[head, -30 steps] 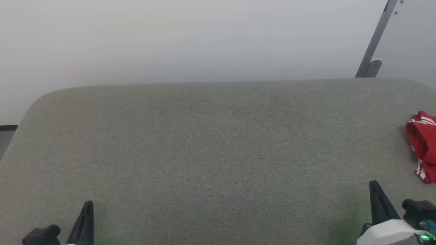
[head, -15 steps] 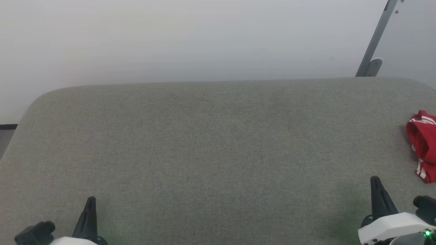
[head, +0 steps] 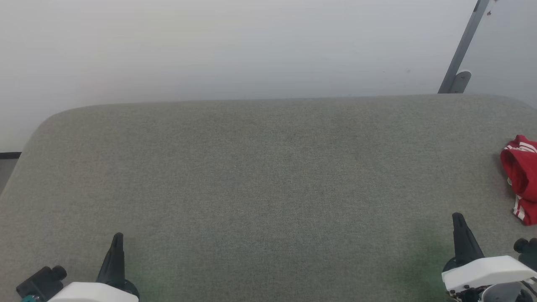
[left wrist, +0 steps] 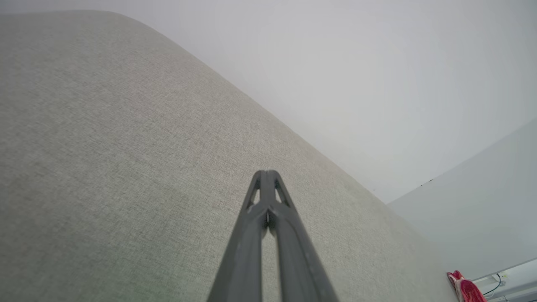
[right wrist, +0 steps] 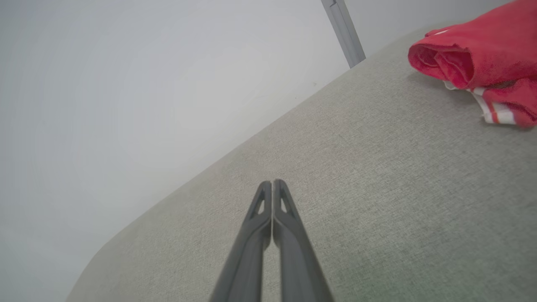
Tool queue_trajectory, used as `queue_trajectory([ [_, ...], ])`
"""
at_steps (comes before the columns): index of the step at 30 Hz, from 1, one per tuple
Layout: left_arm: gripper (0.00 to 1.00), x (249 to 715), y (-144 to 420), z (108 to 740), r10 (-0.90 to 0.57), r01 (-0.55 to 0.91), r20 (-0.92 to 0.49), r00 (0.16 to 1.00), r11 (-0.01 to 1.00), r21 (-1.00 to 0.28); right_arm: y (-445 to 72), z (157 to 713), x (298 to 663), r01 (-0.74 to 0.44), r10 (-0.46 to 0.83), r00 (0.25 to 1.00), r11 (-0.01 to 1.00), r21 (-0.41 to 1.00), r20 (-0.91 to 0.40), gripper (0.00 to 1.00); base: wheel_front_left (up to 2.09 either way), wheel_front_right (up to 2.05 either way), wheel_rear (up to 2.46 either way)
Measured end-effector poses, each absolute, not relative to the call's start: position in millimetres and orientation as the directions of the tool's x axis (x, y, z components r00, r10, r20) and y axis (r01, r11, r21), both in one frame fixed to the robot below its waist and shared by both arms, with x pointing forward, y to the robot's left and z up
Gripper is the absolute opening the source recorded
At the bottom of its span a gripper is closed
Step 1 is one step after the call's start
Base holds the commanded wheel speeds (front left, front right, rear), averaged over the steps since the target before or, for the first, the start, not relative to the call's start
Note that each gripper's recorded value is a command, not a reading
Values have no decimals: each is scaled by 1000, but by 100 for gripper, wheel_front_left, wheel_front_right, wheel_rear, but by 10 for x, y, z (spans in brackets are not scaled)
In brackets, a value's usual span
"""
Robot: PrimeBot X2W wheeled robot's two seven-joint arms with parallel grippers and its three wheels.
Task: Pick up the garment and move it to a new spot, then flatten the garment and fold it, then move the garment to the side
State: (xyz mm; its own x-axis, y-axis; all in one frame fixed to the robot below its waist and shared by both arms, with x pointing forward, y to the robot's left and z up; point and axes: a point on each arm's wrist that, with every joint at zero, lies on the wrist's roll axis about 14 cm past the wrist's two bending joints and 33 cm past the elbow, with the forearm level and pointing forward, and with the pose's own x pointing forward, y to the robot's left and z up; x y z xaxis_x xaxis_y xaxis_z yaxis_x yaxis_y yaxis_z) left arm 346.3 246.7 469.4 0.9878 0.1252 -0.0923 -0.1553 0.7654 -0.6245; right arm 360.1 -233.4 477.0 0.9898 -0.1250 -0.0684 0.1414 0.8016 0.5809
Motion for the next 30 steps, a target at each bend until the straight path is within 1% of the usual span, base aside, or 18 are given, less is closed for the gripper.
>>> queue_trajectory([
  [14, 0, 3539, 2391, 4726, 114, -148, -97, 989, 634, -759, -2279, 4790, 3651, 134, -113, 991, 672, 728, -78, 0, 0, 0, 0],
  [30, 0, 3638, 2297, 4795, 89, -120, -88, 992, 485, -866, -2218, 4847, 3717, 109, -90, 993, 512, 852, -73, 0, 0, 0, 0],
])
